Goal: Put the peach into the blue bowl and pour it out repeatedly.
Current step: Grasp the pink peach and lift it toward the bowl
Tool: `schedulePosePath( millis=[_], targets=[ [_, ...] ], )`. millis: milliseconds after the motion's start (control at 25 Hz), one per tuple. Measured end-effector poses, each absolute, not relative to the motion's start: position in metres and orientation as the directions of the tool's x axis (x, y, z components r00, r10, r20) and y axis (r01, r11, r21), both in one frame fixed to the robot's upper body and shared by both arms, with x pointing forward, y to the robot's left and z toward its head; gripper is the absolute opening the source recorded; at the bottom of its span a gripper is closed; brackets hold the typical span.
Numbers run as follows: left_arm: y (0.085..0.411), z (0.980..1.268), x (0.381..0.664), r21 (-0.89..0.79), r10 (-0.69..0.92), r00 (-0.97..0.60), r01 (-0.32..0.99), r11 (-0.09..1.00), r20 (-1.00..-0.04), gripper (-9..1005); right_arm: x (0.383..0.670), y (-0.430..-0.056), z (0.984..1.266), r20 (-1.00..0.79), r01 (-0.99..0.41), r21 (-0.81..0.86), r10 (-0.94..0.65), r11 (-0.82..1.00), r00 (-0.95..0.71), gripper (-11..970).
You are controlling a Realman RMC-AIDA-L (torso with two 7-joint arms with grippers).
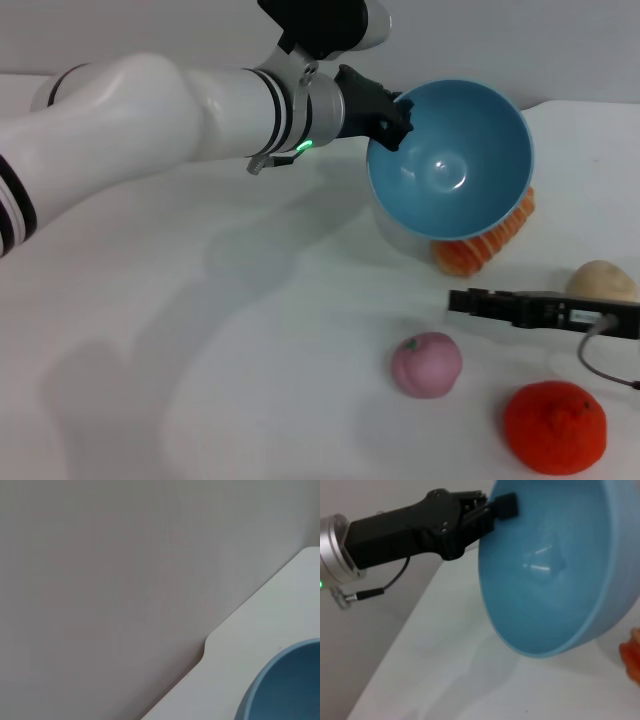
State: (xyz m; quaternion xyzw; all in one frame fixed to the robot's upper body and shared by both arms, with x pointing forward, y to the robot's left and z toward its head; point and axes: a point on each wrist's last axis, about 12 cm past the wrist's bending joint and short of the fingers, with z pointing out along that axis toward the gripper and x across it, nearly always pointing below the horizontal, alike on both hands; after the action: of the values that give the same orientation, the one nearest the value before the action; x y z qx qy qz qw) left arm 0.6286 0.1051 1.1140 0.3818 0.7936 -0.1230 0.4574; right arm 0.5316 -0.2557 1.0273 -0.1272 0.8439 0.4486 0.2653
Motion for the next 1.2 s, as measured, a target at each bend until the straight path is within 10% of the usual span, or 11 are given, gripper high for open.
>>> schedulePosePath(
  millis=[920,1200],
  targets=[
    [0.111,1.111,0.630,0.155,0.486,-0.301,0.701,0.696,-0.820,-1,0.532,-0.226,1.008,-0.457,-0.422,0.665,-0.112,0.616,-0.882,397],
    [0.116,1.108,0.633,0.159,0.488,-0.311,0.690,0.706,-0.815,-2,0.532,-0.223,1.014,-0.493,-0.457,0.682,-0.103,0.571,-0.864,151]
  ],
)
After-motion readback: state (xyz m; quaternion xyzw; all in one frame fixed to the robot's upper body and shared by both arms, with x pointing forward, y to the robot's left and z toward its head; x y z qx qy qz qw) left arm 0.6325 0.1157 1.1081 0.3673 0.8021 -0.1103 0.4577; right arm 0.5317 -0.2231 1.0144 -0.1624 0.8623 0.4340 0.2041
